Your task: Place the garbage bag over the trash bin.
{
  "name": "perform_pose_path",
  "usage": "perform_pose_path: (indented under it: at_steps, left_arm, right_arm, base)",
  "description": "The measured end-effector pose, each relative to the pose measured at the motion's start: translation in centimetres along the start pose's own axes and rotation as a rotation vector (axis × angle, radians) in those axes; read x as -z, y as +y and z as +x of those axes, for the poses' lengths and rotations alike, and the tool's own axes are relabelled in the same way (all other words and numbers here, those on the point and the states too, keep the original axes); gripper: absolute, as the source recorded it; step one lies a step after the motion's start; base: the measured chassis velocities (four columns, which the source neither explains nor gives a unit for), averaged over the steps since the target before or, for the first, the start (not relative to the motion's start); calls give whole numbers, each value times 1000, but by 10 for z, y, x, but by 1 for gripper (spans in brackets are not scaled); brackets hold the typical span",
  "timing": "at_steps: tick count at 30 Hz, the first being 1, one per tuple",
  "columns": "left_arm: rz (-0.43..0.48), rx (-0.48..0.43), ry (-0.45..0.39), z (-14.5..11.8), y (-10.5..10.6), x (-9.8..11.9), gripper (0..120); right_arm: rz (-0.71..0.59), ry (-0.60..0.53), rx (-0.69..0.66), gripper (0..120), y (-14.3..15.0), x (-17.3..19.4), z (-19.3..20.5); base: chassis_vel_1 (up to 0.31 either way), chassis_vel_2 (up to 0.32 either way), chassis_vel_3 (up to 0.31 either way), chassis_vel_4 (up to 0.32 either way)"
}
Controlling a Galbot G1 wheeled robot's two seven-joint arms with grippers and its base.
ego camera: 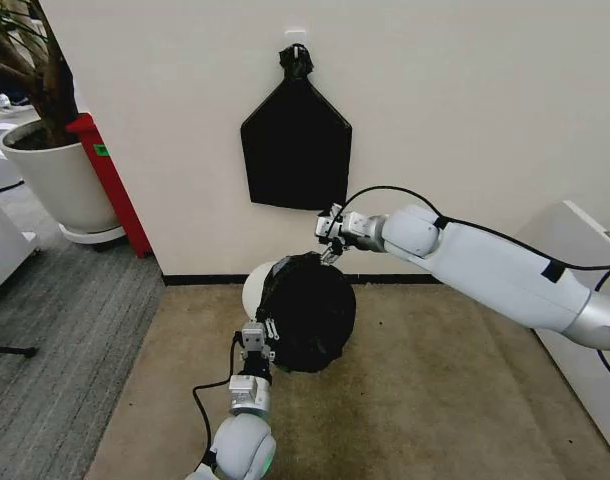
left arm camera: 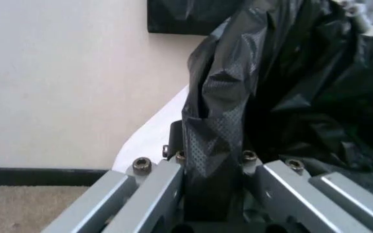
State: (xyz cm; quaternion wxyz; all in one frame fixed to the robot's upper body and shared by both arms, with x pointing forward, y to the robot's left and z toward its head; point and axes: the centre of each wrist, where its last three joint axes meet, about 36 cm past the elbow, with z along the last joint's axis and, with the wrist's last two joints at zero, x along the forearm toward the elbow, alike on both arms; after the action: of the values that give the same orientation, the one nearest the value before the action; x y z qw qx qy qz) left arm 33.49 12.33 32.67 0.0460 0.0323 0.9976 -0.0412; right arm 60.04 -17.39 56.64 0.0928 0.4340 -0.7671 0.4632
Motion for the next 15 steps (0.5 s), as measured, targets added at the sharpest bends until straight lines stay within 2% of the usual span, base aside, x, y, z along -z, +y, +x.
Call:
perform_pose_path:
  at_steps: [15]
  left_arm:
    - [-1,-47,-12,6,-5,-5,1]
  right_arm:
    - [20,19,-23,100,-22,13,-21]
  base:
    - [0,0,0,0]
